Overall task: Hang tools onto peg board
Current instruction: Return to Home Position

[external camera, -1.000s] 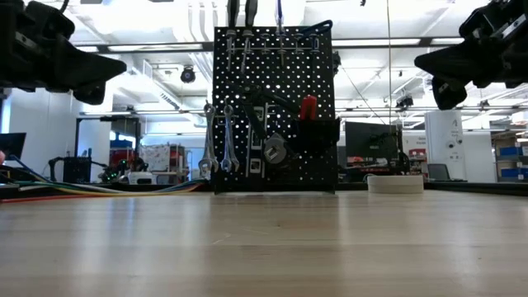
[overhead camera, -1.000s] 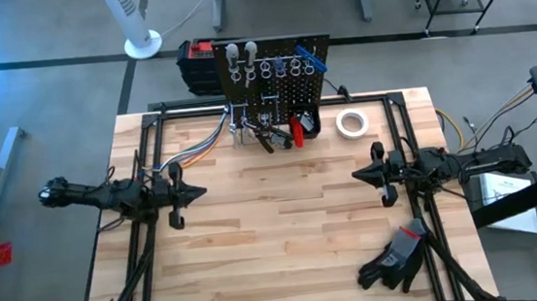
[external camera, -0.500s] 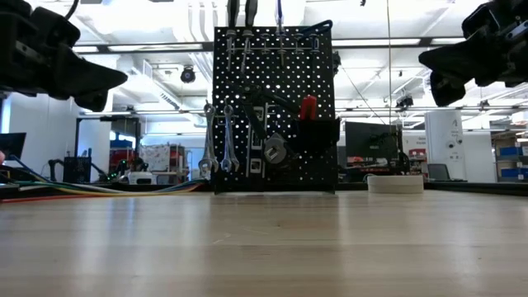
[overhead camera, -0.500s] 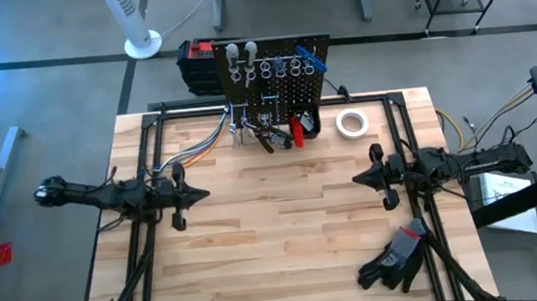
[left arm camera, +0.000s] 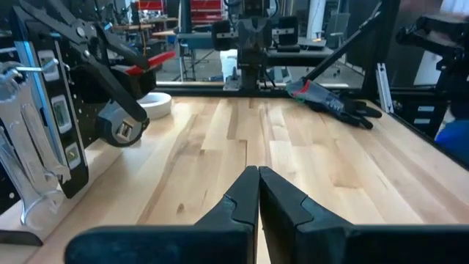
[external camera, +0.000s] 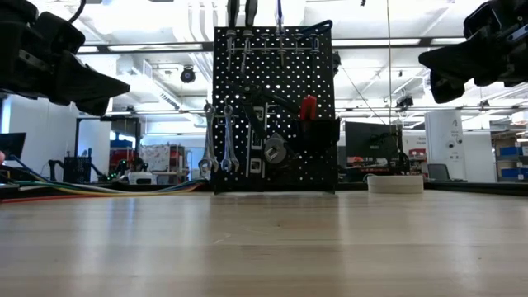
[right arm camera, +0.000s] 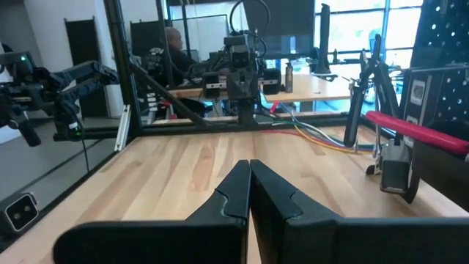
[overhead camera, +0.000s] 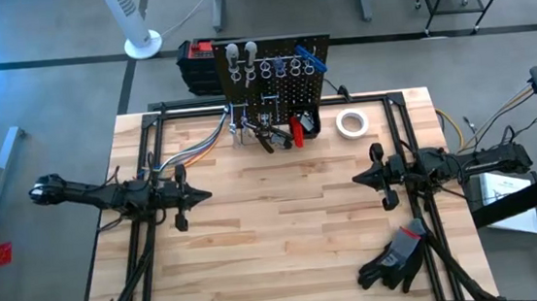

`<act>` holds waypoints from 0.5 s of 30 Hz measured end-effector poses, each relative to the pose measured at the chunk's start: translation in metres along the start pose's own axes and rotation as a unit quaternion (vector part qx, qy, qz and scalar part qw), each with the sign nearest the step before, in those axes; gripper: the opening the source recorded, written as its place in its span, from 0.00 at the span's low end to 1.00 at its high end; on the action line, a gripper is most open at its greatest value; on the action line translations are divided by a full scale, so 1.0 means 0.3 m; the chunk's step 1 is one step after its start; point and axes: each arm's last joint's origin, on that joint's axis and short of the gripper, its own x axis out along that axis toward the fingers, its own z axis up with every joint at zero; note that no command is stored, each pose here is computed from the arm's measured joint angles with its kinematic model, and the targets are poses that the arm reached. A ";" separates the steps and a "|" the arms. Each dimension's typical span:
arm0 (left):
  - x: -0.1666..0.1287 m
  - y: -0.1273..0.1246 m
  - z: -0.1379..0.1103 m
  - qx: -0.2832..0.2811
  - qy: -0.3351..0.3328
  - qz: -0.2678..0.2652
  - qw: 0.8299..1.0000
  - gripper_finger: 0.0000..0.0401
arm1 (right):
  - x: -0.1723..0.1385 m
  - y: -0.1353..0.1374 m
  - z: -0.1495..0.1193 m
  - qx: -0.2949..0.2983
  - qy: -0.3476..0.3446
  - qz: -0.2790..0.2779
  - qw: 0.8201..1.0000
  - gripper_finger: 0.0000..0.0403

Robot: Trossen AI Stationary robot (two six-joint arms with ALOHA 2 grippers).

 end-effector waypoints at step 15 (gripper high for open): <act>0.009 -0.002 -0.007 0.005 0.018 0.001 1.000 0.00 | 0.000 0.000 0.000 0.000 0.000 0.000 1.000 0.00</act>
